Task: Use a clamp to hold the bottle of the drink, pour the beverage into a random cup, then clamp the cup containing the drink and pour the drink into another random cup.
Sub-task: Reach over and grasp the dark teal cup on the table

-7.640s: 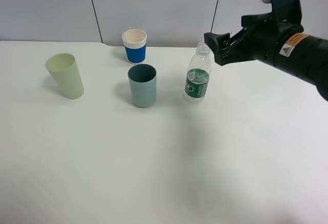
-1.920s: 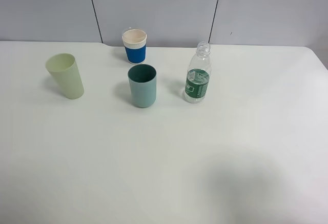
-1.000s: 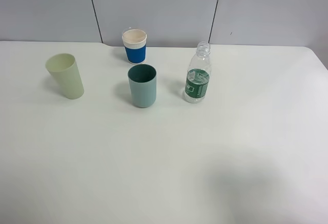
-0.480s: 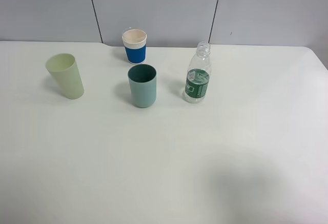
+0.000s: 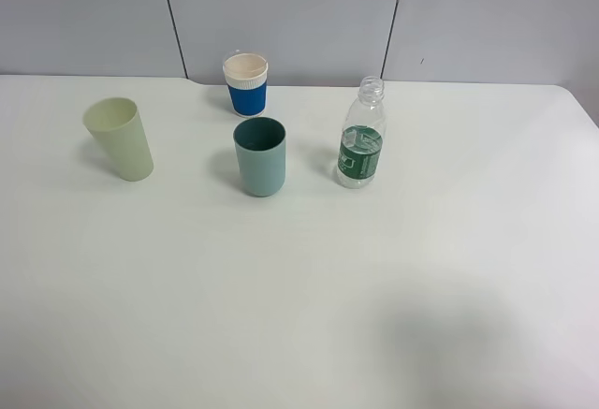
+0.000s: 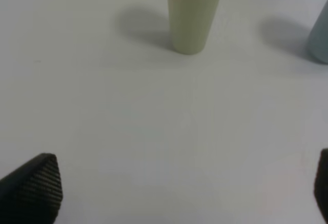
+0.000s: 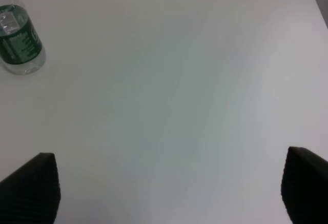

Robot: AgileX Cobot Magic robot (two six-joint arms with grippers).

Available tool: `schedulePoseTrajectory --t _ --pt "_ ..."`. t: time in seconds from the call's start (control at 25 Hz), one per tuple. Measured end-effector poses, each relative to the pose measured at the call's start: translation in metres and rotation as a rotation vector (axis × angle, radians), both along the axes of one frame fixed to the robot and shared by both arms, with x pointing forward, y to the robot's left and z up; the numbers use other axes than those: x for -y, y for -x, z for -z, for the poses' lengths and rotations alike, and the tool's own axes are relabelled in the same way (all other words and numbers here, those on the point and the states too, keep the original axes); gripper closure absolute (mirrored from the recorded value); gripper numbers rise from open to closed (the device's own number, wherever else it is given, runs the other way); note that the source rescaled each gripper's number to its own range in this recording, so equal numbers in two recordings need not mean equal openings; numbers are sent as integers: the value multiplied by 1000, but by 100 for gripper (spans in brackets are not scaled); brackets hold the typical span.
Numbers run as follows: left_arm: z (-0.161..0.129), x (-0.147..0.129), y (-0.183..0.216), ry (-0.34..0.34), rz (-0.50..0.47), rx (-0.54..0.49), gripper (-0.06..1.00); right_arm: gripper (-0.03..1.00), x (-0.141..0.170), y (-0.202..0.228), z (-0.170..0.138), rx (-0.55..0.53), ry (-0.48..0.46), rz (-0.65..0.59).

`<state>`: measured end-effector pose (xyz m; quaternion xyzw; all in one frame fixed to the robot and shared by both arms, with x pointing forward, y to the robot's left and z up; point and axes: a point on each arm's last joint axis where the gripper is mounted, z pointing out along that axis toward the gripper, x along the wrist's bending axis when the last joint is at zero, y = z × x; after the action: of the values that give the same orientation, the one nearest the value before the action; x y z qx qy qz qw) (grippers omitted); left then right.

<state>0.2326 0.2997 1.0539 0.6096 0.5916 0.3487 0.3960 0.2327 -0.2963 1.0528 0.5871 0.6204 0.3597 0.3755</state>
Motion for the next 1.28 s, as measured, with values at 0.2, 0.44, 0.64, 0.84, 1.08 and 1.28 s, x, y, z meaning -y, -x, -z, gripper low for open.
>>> schedulePoseTrajectory --t 0.2,0.44,0.64,0.84,1.08,1.28 --pt "-5 0 -2 2 2 19 -6 15 0 0 0 0 0 0" --pt "-16 2 -28 -58 33 0 -6 15 0 0 0 0 0 0" --pt "-18 6 -59 -117 98 -54 -6 15 0 0 0 0 0 0" --pt "-14 14 -84 -139 196 -113 -6 15 0 0 0 0 0 0" --pt "-1 30 -106 -173 330 -245 -6 15 0 0 0 0 0 0" --pt "9 44 -119 -206 426 -310 -6 15 0 0 0 0 0 0"
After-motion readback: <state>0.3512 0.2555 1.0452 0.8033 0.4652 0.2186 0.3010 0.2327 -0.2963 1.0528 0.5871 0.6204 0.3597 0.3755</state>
